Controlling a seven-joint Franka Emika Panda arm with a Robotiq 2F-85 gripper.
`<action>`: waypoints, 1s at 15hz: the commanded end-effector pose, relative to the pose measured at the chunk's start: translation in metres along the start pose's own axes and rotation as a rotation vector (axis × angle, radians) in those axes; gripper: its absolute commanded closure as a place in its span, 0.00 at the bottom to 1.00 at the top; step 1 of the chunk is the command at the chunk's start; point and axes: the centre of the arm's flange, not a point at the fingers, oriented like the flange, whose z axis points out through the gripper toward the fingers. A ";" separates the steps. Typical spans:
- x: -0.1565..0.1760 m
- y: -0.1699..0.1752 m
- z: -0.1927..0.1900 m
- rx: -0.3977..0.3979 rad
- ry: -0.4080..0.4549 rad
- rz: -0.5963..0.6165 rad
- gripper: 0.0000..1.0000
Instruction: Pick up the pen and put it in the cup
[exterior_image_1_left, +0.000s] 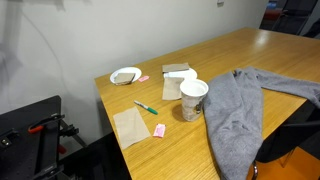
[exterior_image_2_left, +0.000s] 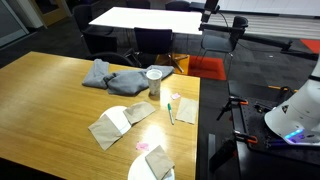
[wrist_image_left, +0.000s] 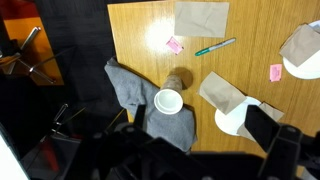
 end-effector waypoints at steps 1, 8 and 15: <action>0.000 -0.003 0.003 0.000 -0.005 0.008 0.00; -0.017 -0.052 0.044 -0.007 -0.099 0.198 0.00; -0.043 -0.080 0.087 0.085 -0.136 0.538 0.00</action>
